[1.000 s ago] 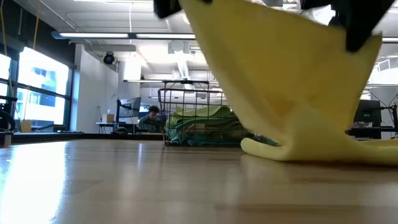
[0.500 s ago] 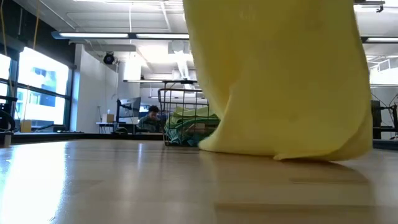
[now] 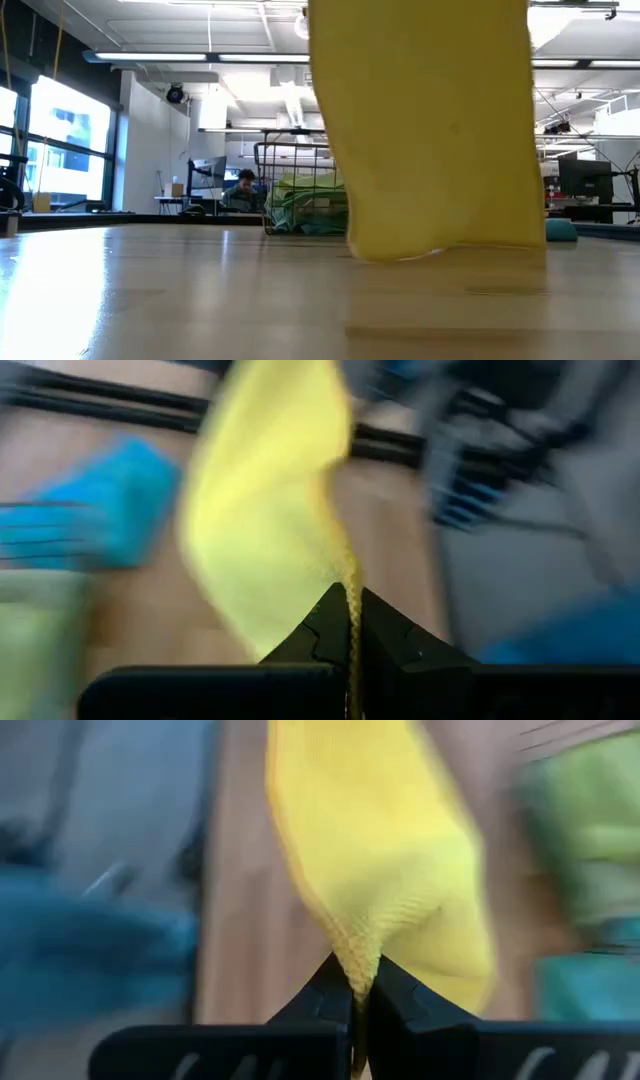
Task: Fold microfiber towels
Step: Fold the yellow towel
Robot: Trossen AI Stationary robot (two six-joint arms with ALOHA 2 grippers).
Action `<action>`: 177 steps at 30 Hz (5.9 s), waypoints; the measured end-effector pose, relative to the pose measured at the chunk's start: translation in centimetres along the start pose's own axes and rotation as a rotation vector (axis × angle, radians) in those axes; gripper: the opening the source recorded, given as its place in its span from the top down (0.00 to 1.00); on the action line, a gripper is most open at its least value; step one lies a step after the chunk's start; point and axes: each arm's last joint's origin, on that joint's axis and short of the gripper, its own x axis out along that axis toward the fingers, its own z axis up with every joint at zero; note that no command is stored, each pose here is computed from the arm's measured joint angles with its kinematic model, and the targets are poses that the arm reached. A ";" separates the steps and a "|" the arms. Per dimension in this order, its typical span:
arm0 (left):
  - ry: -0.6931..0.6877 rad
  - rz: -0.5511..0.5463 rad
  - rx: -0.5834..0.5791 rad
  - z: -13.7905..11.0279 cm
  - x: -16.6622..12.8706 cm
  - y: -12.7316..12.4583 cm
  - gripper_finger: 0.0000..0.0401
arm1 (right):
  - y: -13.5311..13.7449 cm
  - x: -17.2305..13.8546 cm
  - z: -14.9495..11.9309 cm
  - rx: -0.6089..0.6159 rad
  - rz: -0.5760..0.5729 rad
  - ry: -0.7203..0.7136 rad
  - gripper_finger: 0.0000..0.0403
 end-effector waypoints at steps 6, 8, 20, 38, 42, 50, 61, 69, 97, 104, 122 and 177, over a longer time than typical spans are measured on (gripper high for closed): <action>0.009 0.020 0.034 -0.4 -0.1 -0.5 1.00 | 0.1 0.3 -0.4 -0.119 -0.028 0.048 1.00; 0.002 0.069 0.036 -0.3 -0.1 -0.3 1.00 | -0.4 0.3 -0.7 -0.136 -0.075 0.087 1.00; 0.098 0.281 0.221 -0.5 0.0 3.2 1.00 | -2.7 0.4 -0.8 -0.322 -0.324 0.179 1.00; 0.082 0.437 0.456 1.7 -4.4 5.1 1.00 | -4.6 2.9 0.9 -0.607 -0.596 0.326 1.00; 0.114 0.384 0.490 1.3 -4.4 4.6 1.00 | -4.3 2.8 1.0 -0.643 -0.714 0.296 1.00; 0.123 0.415 0.513 1.0 -4.1 3.8 1.00 | -3.4 2.9 0.8 -0.699 -0.630 0.301 1.00; 0.147 0.547 0.638 1.1 -4.3 4.0 1.00 | -3.9 1.4 0.9 -0.670 -0.673 0.276 1.00; 0.149 0.682 0.607 1.5 -4.8 5.5 1.00 | -4.1 -4.1 2.9 -0.534 -0.721 0.052 1.00; 0.127 0.701 0.452 1.9 -4.8 7.5 1.00 | -5.8 -0.8 2.6 -0.563 -0.770 0.213 1.00; 0.102 0.367 0.213 1.5 -3.8 6.4 1.00 | -4.4 -0.4 2.2 -0.417 -0.651 0.141 1.00; 0.422 -0.054 0.073 -8.8 12.1 -3.8 1.00 | 3.5 13.0 -6.3 -0.037 0.044 0.340 1.00; 0.573 0.338 0.196 -12.4 20.0 1.2 1.00 | -3.1 19.5 -10.8 -0.104 -0.316 0.339 1.00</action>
